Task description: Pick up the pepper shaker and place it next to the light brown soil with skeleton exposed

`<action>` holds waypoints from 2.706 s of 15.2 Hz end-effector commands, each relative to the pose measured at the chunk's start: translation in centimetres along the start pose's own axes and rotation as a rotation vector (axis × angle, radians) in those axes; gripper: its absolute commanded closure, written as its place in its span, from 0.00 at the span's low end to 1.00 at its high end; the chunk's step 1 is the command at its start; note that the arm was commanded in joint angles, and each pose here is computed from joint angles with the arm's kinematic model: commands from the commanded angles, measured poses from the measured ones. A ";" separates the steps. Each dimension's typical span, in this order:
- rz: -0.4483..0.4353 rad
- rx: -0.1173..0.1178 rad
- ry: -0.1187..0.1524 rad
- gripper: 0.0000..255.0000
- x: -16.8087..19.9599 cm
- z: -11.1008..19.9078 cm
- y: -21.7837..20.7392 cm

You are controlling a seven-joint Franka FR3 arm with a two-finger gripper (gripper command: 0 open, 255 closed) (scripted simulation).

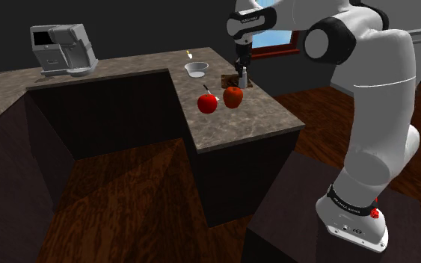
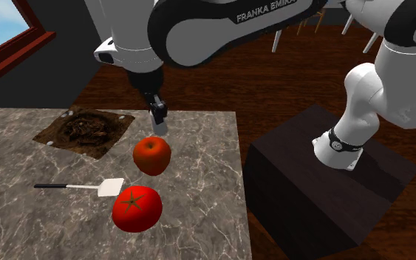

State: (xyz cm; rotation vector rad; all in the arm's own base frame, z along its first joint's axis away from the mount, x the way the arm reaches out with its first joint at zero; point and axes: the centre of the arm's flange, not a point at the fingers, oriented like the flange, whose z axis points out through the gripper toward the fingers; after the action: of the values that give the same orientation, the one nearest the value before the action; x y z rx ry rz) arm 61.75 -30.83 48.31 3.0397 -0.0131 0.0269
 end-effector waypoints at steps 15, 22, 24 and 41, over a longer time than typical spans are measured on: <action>-0.002 0.000 0.000 1.00 1.7 6.9 11.0; -0.002 0.000 0.000 1.00 1.7 10.6 10.6; -0.002 0.000 0.000 1.00 1.7 11.6 10.5; -0.002 0.000 0.000 0.00 1.6 14.9 10.1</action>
State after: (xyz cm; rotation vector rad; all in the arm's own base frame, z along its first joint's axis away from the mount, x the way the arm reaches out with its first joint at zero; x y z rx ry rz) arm 63.50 -42.45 34.50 3.0399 -0.0104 0.0273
